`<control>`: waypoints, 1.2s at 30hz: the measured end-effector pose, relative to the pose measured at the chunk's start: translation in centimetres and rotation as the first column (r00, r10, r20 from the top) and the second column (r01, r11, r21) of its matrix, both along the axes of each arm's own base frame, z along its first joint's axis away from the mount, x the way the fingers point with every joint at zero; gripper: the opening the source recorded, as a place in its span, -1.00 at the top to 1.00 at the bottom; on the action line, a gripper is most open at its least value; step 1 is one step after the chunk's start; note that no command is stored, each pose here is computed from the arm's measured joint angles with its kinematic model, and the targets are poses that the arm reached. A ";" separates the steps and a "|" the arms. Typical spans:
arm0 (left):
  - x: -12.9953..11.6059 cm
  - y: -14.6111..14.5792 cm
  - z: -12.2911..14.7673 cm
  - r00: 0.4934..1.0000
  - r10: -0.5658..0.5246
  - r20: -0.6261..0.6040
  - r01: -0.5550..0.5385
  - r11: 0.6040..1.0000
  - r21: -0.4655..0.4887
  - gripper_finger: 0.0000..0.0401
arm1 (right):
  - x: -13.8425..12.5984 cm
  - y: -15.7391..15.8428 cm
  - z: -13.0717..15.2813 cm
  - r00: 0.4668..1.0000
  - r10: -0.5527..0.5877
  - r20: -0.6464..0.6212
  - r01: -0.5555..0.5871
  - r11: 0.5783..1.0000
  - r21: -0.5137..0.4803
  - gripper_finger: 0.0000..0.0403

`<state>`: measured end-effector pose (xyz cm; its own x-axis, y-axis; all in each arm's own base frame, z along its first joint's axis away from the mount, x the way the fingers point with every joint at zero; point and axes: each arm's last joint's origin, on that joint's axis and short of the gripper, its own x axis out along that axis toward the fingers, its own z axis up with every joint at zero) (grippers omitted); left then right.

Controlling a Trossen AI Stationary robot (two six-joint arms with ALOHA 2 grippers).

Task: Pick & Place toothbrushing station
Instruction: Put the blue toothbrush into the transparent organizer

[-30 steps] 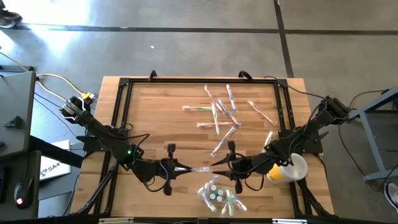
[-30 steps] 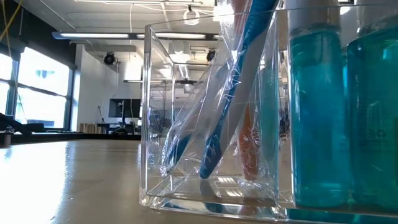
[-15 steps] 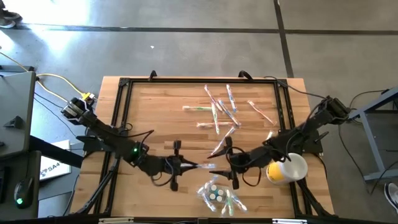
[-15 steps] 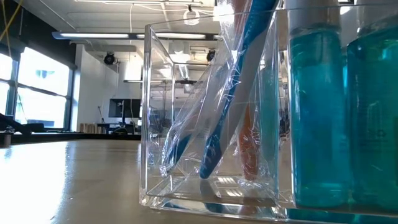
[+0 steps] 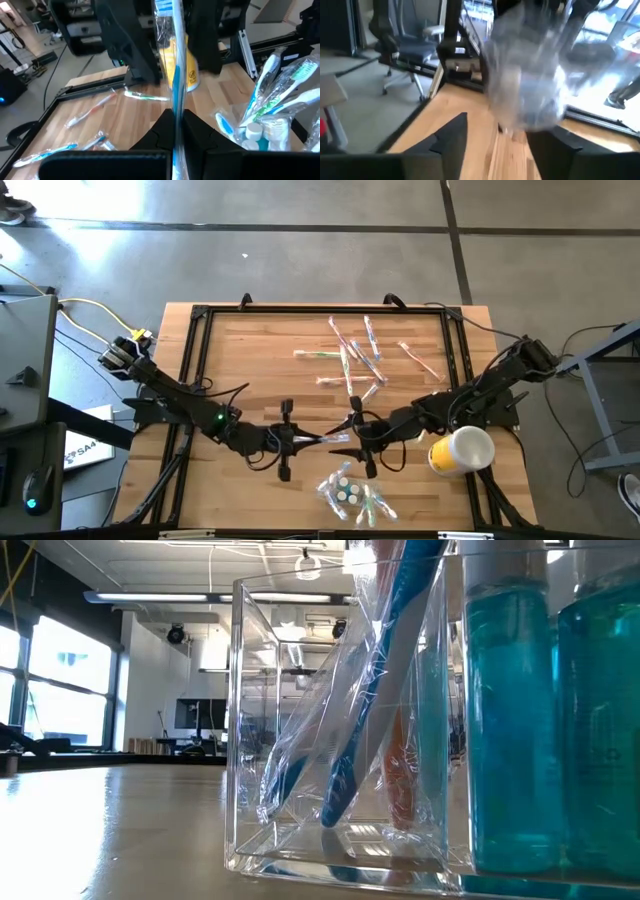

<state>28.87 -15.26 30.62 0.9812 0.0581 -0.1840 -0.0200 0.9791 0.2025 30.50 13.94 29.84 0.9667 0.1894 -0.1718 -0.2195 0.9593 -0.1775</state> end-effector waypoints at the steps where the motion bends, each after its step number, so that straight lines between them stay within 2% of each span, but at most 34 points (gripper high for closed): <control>1: 0.0 0.0 0.0 1.000 0.000 0.001 0.000 1.000 0.000 0.96 | 0.1 0.0 0.0 1.000 -0.003 0.001 0.003 1.000 0.000 0.15; 8: 0.0 0.0 0.0 1.000 -0.001 0.001 0.001 1.000 0.016 0.96 | 0.4 -0.3 0.0 1.000 -0.012 0.016 0.012 1.000 0.003 0.70; 11: 0.0 0.0 0.0 1.000 0.000 0.000 0.000 1.000 0.008 0.96 | 0.4 -0.3 0.0 1.000 -0.014 0.025 0.014 0.999 -0.030 0.91; 16: -0.1 0.0 -0.1 1.000 0.001 -0.013 -0.001 1.000 0.015 0.94 | 0.4 -0.3 0.0 1.000 -0.011 0.029 0.012 0.999 -0.039 0.91; 24: -0.1 0.0 -0.2 1.000 -0.006 -0.029 0.007 0.999 0.035 0.67 | 0.4 -0.3 0.0 1.000 -0.007 0.029 0.008 0.999 -0.034 0.95; 31: -0.1 0.0 -0.3 0.999 -0.005 -0.037 0.006 0.999 0.036 0.31 | 0.1 0.1 0.1 1.000 -0.006 0.027 0.007 0.999 -0.037 0.96; 36: -0.1 0.0 -0.3 0.999 0.002 -0.035 -0.002 1.000 -0.001 -0.02 | -2.2 2.1 1.7 0.997 -0.072 0.029 0.074 0.994 -0.074 0.96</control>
<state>28.73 -15.26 30.31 0.9741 0.0600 -0.2179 -0.0151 0.9793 0.2020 28.29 16.07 31.56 0.9820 0.1054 -0.1568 -0.1432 0.9565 -0.2542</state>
